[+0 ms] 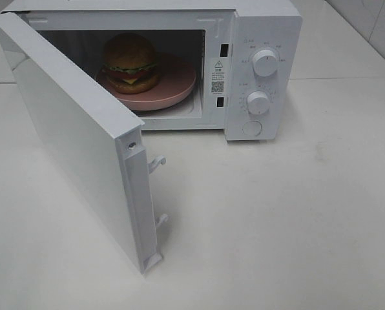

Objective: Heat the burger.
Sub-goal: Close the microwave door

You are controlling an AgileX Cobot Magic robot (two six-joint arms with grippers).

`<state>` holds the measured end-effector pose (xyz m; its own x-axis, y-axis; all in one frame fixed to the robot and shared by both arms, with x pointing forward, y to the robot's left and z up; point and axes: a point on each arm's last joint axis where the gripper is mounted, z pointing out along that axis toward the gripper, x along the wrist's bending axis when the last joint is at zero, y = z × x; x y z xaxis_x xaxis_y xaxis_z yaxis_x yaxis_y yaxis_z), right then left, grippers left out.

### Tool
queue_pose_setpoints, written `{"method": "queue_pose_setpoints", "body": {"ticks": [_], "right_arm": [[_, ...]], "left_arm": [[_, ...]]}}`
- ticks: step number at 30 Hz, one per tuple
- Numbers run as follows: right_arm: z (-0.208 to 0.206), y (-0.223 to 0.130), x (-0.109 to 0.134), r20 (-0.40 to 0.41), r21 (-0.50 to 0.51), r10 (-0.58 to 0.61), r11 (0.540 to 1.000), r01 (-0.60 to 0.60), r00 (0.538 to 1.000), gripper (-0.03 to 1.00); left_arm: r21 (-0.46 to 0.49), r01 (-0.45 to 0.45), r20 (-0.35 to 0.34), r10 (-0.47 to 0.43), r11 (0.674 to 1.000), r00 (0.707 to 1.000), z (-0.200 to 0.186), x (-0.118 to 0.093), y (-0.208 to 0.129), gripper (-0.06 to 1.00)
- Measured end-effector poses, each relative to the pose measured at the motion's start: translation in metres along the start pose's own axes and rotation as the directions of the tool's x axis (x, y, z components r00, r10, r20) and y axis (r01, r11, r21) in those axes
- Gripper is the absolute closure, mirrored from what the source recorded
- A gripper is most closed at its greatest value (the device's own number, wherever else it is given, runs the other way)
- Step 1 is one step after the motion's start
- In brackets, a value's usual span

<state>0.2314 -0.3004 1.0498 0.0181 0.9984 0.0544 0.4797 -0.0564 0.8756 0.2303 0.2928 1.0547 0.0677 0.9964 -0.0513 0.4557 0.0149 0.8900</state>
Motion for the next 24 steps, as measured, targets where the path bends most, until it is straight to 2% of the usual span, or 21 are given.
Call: {"method": "queue_pose_setpoints", "body": {"ticks": [24], "right_arm": [[0.0000,0.0000,0.0001,-0.001,0.000,0.000,1.000,0.000,1.000,0.21]], "left_arm": [[0.000,0.000,0.000,0.000,1.000,1.000,0.0000,0.0000,0.0000,-0.05]]}}
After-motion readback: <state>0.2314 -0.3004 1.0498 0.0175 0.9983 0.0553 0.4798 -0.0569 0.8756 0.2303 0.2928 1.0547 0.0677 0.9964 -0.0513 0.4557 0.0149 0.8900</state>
